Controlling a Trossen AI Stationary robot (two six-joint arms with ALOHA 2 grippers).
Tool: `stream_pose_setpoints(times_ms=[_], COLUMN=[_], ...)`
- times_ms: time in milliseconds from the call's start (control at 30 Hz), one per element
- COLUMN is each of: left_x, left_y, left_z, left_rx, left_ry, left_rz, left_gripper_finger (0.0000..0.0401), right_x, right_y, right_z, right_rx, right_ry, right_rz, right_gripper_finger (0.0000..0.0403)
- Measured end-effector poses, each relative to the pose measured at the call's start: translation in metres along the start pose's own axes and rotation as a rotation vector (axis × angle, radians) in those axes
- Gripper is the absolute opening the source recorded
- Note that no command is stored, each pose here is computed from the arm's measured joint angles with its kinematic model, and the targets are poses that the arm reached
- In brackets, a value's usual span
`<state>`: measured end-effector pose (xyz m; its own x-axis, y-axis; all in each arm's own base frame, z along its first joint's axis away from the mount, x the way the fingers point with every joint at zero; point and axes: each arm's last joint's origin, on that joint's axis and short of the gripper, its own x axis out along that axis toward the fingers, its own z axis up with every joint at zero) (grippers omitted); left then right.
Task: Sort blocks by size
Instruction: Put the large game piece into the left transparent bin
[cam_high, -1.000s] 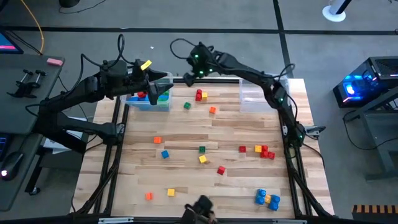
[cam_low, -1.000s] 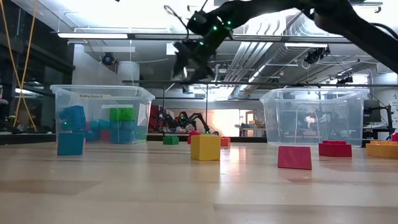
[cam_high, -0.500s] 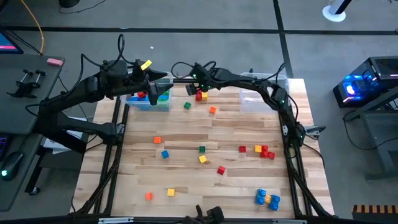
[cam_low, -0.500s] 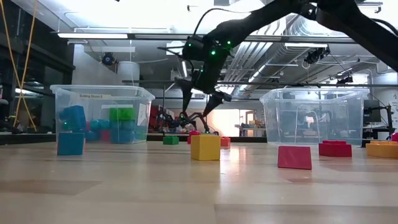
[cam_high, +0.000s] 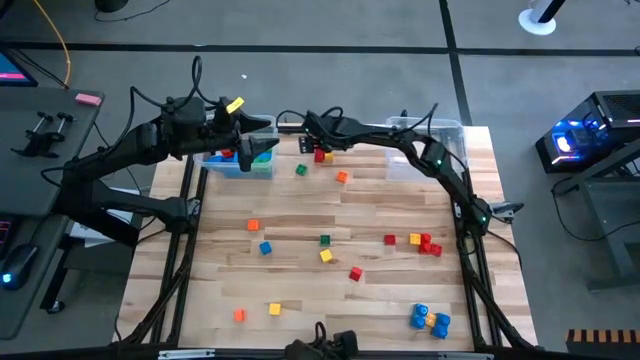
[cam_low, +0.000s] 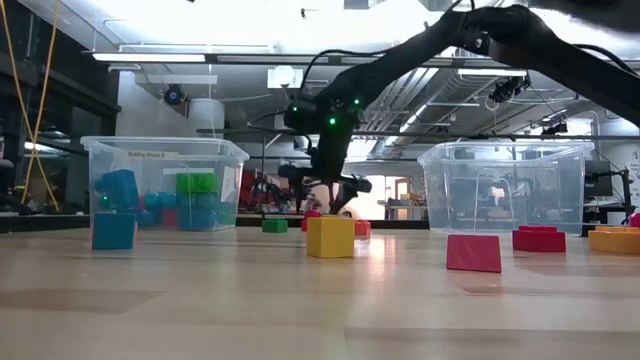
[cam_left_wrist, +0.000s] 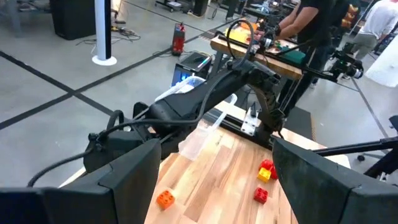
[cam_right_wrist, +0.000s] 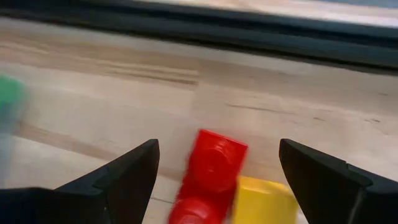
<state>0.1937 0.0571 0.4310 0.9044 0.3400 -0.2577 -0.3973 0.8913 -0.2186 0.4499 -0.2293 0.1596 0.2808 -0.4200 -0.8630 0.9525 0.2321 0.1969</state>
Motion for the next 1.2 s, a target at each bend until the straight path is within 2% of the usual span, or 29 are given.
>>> stream_pose_setpoints(times_ms=[167, 367, 567, 800, 1000, 1200], left_x=[0.0, 0.0, 0.0, 0.0, 0.0, 0.0], left_y=[0.0, 0.001, 0.001, 0.001, 0.001, 0.001], left_z=[-0.002, -0.003, -0.003, -0.003, -0.003, -0.003], left_rx=[0.001, 0.002, 0.011, 0.011, 0.008, 0.002], left_ry=[0.018, 0.032, 0.031, 0.031, 0.03, 0.03], left_rz=[0.003, 0.007, 0.007, 0.007, 0.008, 0.008], left_gripper_finger=[0.0296, 0.0296, 0.0296, 0.0296, 0.0296, 0.0296], right_x=[0.006, 0.002, -0.007, -0.003, 0.01, 0.011], right_y=[-0.002, -0.005, 0.001, 0.0, -0.003, -0.005], right_z=[-0.005, -0.013, -0.009, -0.009, -0.016, -0.02], right_rx=[0.002, -0.083, -0.078, -0.082, -0.058, -0.089], right_ry=[0.047, 0.122, 0.111, 0.116, 0.152, 0.144], right_rz=[-0.007, -0.046, 0.007, 0.011, -0.026, -0.08], right_gripper_finger=[0.0324, 0.032, 0.032, 0.0316, 0.0282, 0.021])
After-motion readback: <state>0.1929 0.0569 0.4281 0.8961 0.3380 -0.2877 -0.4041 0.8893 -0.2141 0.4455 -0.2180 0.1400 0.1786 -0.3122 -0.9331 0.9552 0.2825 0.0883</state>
